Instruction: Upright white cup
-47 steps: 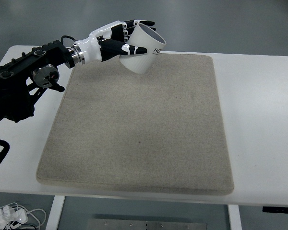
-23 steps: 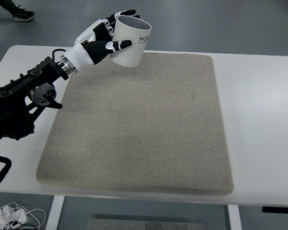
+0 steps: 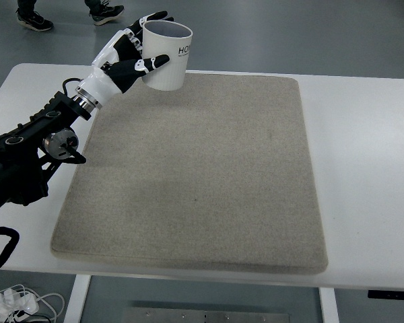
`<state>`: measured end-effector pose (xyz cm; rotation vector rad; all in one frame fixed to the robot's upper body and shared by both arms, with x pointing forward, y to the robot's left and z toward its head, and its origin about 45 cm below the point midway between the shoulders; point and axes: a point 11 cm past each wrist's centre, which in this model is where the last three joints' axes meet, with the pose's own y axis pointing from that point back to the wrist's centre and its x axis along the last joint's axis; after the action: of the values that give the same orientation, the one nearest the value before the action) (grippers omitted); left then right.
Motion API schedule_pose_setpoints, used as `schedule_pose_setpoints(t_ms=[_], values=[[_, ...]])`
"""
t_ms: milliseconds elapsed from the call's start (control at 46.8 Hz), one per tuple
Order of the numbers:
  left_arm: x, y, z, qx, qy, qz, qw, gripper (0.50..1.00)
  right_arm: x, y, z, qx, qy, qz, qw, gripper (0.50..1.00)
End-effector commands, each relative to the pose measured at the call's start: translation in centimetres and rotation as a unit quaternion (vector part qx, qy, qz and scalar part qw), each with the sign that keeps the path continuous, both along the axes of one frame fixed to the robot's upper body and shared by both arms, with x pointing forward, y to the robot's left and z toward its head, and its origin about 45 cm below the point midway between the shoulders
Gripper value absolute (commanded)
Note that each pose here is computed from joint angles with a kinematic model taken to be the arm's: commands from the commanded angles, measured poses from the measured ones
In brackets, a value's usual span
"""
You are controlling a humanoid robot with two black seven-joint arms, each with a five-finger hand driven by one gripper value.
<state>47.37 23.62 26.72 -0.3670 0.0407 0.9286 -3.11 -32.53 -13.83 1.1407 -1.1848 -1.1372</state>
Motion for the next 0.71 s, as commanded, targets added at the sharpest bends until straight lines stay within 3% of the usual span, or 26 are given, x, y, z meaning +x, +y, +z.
schedule_pose_setpoints(t_ms=[0,150,491,684], values=[[-0.1,-0.4,-0.7,0.035,-0.002,-0.005,0.999,0.578,0.0,0.0,0.0,0.000,0.000,0.000,1.000,0.952],[-0.8,-1.1,-3.1,0.094,0.006,-0.010,0.996,0.578,0.0,0.0,0.0,0.000,0.000,0.000,1.000,0.952],[-1.5,-1.8,-5.2,0.121,0.016,-0.004,0.993,0.587,0.0,0.0,0.0,0.000,0.000,0.000,1.000,0.952],[-2.3,-1.9,-6.9,0.153,0.021,-0.004,0.988,0.628,0.0,0.0,0.0,0.000,0.000,0.000,1.000,0.952]])
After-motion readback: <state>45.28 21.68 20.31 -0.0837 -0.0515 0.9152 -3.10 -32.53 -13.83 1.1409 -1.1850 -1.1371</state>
